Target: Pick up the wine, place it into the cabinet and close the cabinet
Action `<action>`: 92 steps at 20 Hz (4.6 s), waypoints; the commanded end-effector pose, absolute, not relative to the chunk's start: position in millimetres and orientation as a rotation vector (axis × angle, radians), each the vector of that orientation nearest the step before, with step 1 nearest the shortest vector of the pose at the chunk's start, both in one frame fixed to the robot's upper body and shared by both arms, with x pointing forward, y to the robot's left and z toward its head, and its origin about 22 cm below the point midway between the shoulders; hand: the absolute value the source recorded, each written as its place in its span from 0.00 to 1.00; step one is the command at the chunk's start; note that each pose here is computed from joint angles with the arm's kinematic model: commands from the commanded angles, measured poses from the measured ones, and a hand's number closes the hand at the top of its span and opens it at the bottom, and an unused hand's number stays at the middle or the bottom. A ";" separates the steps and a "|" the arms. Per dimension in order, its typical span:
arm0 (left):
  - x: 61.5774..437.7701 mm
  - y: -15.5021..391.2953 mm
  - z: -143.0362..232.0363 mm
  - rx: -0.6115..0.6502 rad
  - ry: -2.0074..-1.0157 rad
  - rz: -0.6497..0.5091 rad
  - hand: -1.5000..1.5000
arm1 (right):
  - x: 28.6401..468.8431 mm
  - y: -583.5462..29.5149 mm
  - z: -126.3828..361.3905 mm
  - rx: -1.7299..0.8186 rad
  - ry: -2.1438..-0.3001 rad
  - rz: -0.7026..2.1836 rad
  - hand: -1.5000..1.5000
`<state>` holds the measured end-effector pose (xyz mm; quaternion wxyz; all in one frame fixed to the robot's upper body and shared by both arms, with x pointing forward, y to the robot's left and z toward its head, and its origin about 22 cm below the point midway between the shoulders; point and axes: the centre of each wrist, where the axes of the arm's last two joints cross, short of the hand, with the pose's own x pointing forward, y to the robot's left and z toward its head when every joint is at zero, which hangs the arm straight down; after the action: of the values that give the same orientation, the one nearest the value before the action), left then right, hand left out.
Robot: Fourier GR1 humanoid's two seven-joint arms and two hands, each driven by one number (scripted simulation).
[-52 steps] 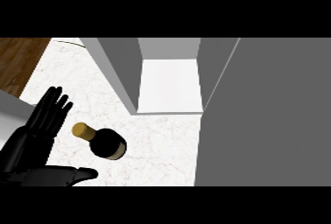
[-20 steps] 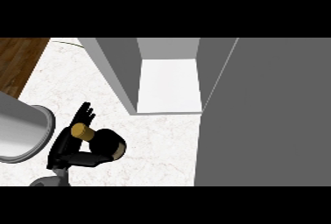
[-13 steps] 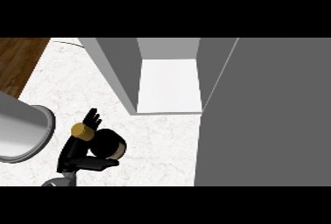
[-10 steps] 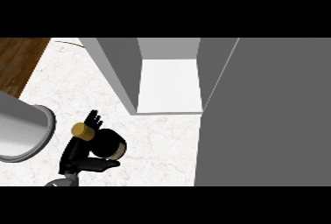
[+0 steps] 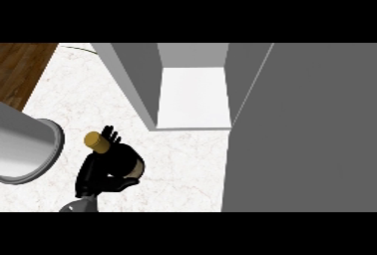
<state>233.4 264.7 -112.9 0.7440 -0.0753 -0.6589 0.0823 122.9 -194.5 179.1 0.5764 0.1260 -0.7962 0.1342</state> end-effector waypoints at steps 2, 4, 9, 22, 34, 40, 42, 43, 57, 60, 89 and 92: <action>249.9 249.1 -110.5 -0.224 -1.449 0.265 0.00 | 74.0 -212.4 216.9 0.356 -1.935 0.333 0.00; 239.8 276.8 -119.5 -0.246 -1.441 0.272 0.00 | 75.1 -203.5 206.7 0.375 -1.930 0.290 0.00; 232.4 243.2 -136.1 -0.263 -1.445 0.254 0.00 | 71.0 -206.1 211.1 0.383 -1.932 0.292 0.00; 254.9 227.9 -118.6 -0.240 -1.530 0.192 1.00 | 80.2 -202.8 209.7 0.371 -1.948 0.294 0.00; 193.3 269.4 -125.8 -0.149 -1.762 0.382 1.00 | 93.8 -207.5 201.9 0.353 -1.949 0.288 0.00; 208.0 252.6 -86.5 -0.268 -1.812 0.331 1.00 | 74.5 -212.2 211.6 0.340 -1.933 0.321 0.00; 214.5 244.6 -58.9 -0.275 -1.826 0.284 1.00 | 95.6 -210.1 204.4 0.332 -1.934 0.316 0.00; 213.3 233.6 -51.9 -0.290 -1.804 0.291 1.00 | 96.3 -210.9 202.0 0.337 -1.943 0.289 0.00; 247.6 155.9 42.7 -0.291 -1.802 0.239 1.00 | 82.5 -213.4 211.1 0.353 -1.930 0.297 0.00; 246.0 124.6 53.0 -0.300 -1.761 0.250 1.00 | 105.3 -213.0 205.1 0.337 -1.922 0.306 0.00; 318.8 91.8 -18.3 -0.064 -1.634 0.276 1.00 | 88.4 -214.7 204.5 0.404 -1.917 0.324 0.00; 322.8 90.8 -21.6 -0.102 -1.624 0.307 1.00 | 85.2 -215.1 203.5 0.363 -1.936 0.291 0.00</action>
<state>316.2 87.6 -15.4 0.6735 -0.0360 -0.7288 0.1180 127.1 -209.4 176.2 0.5760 0.1111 -0.7976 0.1404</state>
